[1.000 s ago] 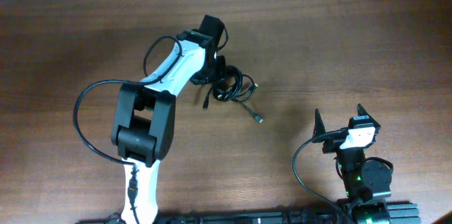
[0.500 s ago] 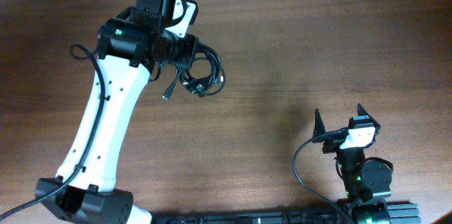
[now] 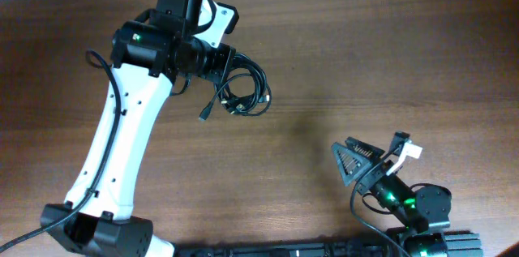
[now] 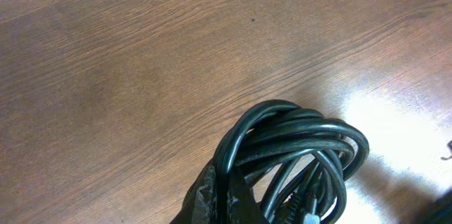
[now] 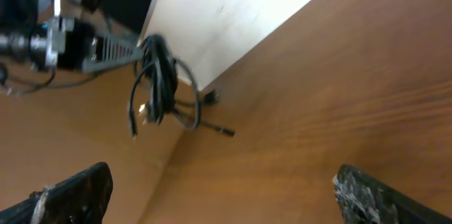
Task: Untangle cables
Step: 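Move the right gripper toward the bundle held by the left gripper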
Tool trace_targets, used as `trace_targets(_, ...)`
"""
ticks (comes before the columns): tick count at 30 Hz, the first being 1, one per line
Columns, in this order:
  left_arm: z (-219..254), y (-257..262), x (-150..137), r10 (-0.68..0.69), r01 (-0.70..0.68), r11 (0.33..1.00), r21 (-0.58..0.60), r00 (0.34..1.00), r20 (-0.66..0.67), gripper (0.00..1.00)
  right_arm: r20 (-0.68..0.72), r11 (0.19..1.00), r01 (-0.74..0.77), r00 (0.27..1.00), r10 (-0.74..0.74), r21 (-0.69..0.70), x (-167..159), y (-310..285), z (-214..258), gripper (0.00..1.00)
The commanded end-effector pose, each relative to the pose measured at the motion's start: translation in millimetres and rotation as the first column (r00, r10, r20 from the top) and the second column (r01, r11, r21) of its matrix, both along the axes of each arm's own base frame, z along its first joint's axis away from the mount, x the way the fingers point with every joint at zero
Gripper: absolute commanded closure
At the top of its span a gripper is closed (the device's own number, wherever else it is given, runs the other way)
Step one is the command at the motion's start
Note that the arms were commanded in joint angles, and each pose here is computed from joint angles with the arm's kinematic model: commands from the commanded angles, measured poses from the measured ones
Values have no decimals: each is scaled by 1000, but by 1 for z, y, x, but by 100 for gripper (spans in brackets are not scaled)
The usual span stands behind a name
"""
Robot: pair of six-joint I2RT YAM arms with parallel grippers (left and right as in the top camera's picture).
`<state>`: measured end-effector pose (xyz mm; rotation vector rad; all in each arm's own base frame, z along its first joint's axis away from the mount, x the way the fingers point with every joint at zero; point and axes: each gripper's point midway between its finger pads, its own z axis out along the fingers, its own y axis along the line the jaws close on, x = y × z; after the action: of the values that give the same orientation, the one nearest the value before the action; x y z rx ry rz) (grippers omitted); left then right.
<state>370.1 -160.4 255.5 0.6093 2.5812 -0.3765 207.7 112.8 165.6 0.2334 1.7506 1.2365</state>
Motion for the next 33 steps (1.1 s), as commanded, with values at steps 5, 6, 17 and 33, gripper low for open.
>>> trace_targets(5,12,-11,-11,-54,54,996,-68,999,1,100,-8,977,-161,987,162,-141,1,19,40,2)
trace_targets(6,12,-10,-12,-54,53,996,-66,999,-3,100,-13,964,-208,978,208,-165,5,25,50,2)
trace_targets(17,16,-28,-29,-122,110,978,-176,991,-61,100,-49,849,-520,854,518,-94,79,78,54,1)
trace_targets(33,26,-72,-62,-275,237,926,-294,957,-92,100,-14,899,-367,927,374,-238,102,99,41,33)
